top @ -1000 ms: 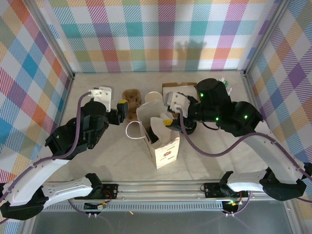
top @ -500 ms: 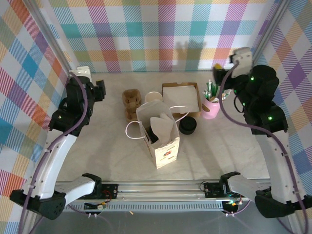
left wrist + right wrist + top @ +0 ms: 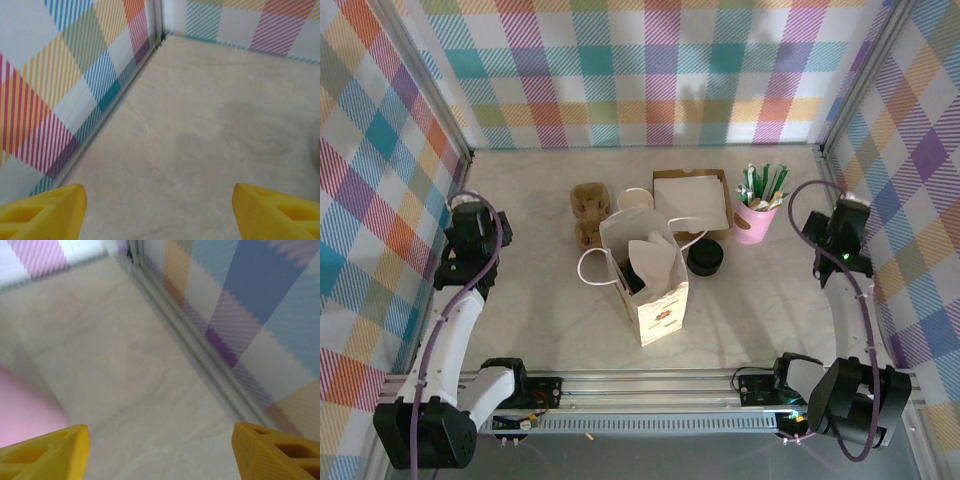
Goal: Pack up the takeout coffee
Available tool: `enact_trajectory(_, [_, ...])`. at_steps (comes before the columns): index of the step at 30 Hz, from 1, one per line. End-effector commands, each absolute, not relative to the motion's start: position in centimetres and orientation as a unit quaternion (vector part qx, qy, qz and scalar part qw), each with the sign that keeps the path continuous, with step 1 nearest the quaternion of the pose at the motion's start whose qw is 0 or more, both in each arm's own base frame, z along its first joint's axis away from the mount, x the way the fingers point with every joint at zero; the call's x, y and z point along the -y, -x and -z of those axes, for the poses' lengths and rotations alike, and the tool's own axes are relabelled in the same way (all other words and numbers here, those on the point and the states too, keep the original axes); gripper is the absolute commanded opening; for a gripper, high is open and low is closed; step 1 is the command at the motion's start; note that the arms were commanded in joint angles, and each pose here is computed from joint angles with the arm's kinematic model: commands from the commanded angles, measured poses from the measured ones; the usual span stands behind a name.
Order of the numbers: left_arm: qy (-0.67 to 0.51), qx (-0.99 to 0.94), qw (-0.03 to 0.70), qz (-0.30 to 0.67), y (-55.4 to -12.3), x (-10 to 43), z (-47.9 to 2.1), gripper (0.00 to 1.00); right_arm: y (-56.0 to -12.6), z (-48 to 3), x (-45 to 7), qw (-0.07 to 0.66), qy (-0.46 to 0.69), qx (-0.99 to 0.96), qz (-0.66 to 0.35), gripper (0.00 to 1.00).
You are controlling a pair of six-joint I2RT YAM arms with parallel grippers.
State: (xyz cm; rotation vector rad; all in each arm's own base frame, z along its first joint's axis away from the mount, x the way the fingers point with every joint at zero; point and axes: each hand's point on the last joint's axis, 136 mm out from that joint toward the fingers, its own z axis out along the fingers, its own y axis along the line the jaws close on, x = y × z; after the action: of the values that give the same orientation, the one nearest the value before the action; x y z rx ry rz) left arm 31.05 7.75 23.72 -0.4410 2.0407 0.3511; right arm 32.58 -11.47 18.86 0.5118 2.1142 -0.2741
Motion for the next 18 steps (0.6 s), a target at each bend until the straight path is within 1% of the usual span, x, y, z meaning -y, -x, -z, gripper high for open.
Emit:
enact_trajectory(1, [0.201,-0.816,0.525,-0.136,-30.6,-8.1,-23.0,0.77,-33.4,-18.1,10.1,0.515,-0.206,-0.830,0.059,0.75])
enact_trajectory(6, [0.190,-0.819,0.528,-0.121,-29.7,-7.5,-18.1,0.81,-33.9,-15.2,5.8,0.558,-0.137,-0.817,-0.042,0.76])
enact_trajectory(10, [0.168,-0.818,0.543,-0.087,-30.0,-6.2,-15.0,0.83,-33.9,-13.7,3.2,0.573,-0.085,-0.812,-0.080,0.78])
enact_trajectory(14, [0.159,-0.816,0.553,-0.054,-31.0,-5.2,-14.0,0.85,-33.8,-12.3,0.9,0.570,-0.046,-0.812,-0.115,0.81])
enact_trajectory(18, [0.131,-0.818,0.560,-0.006,-32.6,-3.4,-12.7,0.86,-34.3,-12.9,0.2,0.590,-0.031,-0.797,-0.128,0.83])
